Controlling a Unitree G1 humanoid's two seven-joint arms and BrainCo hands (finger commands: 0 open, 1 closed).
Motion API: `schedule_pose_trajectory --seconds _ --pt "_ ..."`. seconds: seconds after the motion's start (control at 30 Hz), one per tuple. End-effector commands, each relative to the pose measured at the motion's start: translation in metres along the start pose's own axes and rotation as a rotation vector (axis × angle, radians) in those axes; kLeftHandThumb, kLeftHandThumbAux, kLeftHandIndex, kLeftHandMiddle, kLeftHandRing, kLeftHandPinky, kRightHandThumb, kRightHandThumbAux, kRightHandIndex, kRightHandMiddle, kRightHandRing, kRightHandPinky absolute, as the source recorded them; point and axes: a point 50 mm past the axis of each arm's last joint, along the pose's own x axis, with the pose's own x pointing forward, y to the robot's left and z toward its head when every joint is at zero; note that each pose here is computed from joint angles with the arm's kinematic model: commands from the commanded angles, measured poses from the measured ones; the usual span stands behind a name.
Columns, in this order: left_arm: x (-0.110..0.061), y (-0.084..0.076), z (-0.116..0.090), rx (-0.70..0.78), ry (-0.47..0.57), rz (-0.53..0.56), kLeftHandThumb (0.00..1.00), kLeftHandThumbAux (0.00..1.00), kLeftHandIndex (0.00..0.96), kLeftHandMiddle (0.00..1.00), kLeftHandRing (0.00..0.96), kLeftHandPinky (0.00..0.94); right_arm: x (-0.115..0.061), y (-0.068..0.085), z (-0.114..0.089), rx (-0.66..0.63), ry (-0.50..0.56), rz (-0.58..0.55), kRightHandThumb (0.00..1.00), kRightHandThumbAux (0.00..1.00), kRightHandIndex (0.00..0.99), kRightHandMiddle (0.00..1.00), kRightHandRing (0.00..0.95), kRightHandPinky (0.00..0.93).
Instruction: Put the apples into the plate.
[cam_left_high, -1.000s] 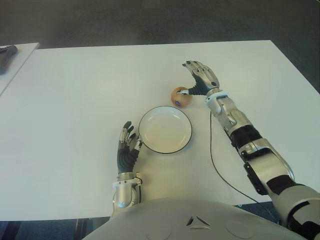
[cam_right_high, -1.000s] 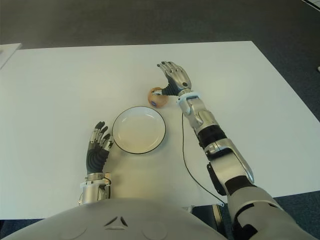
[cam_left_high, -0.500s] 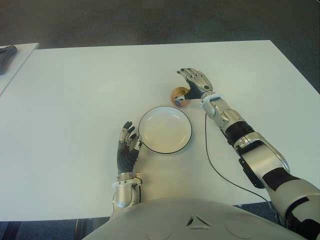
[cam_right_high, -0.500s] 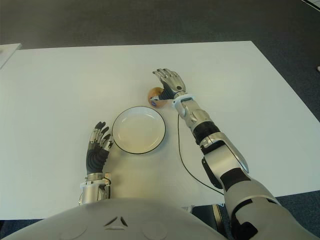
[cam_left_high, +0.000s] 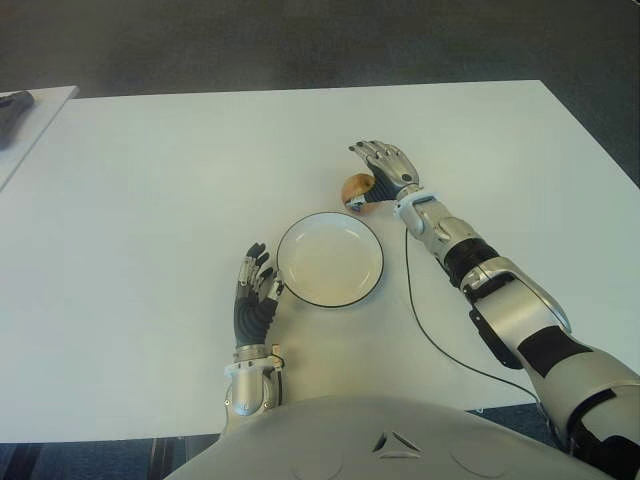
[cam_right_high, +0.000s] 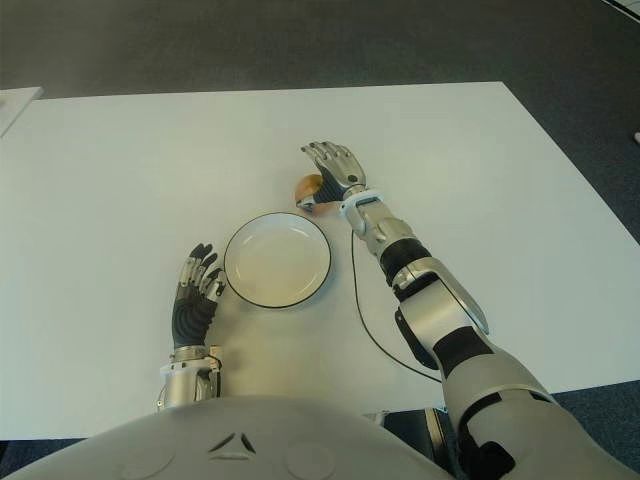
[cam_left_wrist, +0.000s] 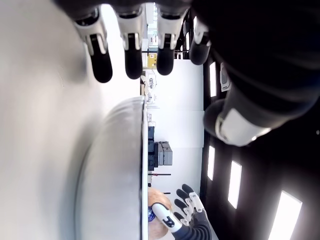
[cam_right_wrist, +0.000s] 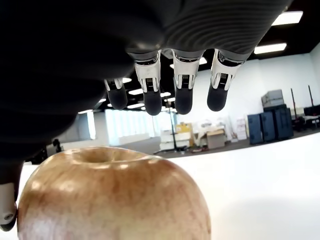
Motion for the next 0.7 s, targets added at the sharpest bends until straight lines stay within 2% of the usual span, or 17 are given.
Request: schedule_pose_trajectory --seconds 0.03,0.7 --pt "-0.021 -0.007 -0.042 -0.021 0.307 0.03 0.27 0.612 0.1 0.108 0.123 0.192 0.0 0.004 0.002 -0.004 -0.01 0.009 0.443 0.56 0.051 0.113 0.088 0.107" --pt "-0.022 -0.006 -0.042 -0.019 0.299 0.028 0.281 0.612 0.111 0.124 0.142 0.204 -0.005 0.017 0.003 0.024 0.002 0.041 0.453 0.586 0.052 0.111 0.08 0.084"
